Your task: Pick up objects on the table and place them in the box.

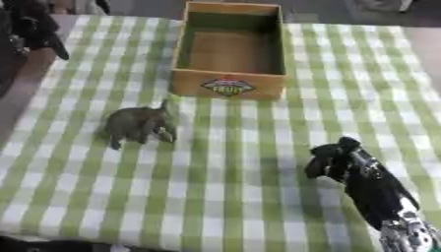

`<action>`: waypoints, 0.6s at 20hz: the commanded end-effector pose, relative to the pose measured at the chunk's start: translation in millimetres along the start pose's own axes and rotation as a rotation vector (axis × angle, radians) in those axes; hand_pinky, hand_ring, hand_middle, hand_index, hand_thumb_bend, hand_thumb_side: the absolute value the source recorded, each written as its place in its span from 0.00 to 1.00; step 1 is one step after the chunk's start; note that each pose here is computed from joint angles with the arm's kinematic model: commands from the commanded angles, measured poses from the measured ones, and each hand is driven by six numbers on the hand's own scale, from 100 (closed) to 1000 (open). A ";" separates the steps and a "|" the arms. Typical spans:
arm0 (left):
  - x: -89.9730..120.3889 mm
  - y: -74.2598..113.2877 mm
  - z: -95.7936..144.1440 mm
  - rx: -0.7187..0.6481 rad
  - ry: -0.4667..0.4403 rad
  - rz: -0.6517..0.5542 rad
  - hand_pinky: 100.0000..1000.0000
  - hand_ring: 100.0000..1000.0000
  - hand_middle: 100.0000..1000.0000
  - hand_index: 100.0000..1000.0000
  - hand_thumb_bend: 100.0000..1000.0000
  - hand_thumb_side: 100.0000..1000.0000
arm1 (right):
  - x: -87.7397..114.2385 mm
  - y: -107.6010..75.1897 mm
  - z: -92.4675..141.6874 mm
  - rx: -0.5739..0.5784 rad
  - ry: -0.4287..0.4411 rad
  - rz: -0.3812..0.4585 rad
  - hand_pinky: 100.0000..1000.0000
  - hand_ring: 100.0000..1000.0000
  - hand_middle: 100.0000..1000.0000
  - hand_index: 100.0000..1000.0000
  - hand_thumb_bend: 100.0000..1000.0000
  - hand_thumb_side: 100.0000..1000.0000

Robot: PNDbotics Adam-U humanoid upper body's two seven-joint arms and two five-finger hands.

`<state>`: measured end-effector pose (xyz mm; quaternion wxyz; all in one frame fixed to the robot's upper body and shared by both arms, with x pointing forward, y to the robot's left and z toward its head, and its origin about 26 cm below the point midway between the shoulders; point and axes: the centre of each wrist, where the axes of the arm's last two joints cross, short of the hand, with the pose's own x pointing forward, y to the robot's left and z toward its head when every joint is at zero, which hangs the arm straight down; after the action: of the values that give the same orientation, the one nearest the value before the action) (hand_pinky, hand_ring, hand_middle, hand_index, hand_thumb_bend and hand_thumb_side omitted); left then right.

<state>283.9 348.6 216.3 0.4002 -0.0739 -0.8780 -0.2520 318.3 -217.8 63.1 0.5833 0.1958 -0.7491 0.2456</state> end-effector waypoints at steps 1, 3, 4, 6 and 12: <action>9.1 2.5 -3.7 -0.024 -0.019 -0.027 0.48 0.49 0.55 0.73 0.00 0.51 | 7.9 -4.1 -1.2 0.000 -0.018 0.026 0.57 0.57 0.49 0.66 0.00 1.00; 10.0 3.0 -4.7 -0.029 -0.023 -0.034 0.48 0.49 0.55 0.73 0.00 0.51 | 7.8 -4.2 -1.2 0.000 -0.018 0.026 0.57 0.57 0.49 0.66 0.00 1.00; 11.0 3.7 -5.7 -0.034 -0.028 -0.045 0.49 0.50 0.56 0.74 0.00 0.50 | 7.8 -4.2 -1.2 0.001 -0.018 0.027 0.57 0.57 0.49 0.66 0.00 1.00; 13.9 5.4 -8.9 -0.055 -0.047 -0.082 0.49 0.51 0.57 0.74 0.00 0.47 | 7.6 -4.1 -1.1 0.002 -0.017 0.027 0.57 0.57 0.49 0.66 0.00 1.00; 27.0 11.3 -23.2 -0.185 -0.122 -0.296 0.53 0.56 0.63 0.77 0.00 0.39 | 7.0 -3.8 -0.7 0.006 -0.013 0.029 0.57 0.57 0.48 0.66 0.00 1.00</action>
<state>288.3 344.9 238.8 0.3231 -0.0186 -0.8796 -0.3486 318.2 -217.8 63.0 0.5833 0.1957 -0.7489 0.2462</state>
